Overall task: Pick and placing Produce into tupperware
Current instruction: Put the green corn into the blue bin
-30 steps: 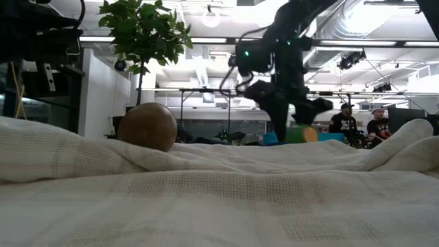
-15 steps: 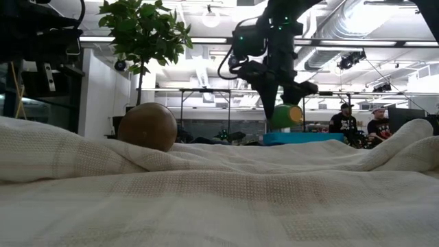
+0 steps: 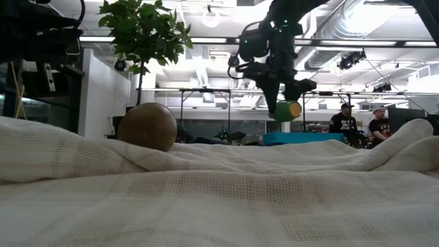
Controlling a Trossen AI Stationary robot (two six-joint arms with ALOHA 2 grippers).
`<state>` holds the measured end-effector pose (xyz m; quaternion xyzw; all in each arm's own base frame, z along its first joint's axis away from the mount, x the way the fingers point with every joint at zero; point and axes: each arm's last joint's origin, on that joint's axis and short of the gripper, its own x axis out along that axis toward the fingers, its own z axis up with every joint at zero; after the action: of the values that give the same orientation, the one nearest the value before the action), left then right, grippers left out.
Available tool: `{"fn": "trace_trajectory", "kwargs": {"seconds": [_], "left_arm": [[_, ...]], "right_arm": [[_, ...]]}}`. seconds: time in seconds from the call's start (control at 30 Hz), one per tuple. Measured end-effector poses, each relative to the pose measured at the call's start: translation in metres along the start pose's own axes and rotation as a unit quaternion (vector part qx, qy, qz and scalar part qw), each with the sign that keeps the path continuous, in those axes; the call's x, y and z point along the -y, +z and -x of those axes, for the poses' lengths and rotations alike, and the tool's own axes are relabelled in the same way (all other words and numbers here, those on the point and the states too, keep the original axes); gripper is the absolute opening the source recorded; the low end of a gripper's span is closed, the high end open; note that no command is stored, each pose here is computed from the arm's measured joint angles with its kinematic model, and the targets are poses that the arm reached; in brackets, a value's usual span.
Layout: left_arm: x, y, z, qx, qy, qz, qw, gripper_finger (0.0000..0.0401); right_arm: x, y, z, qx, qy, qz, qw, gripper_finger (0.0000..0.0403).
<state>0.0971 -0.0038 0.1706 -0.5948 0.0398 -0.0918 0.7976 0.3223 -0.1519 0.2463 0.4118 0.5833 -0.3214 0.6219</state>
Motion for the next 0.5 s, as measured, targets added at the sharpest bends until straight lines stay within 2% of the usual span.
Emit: {"fn": "trace_trajectory", "kwargs": {"seconds": [0.5], "left_arm": [[-0.001, 0.001, 0.0, 0.017, 0.008, 0.001, 1.0, 0.004]], "right_arm": [[0.05, 0.031, 0.007, 0.009, -0.008, -0.023, 1.0, 0.0194]]}}
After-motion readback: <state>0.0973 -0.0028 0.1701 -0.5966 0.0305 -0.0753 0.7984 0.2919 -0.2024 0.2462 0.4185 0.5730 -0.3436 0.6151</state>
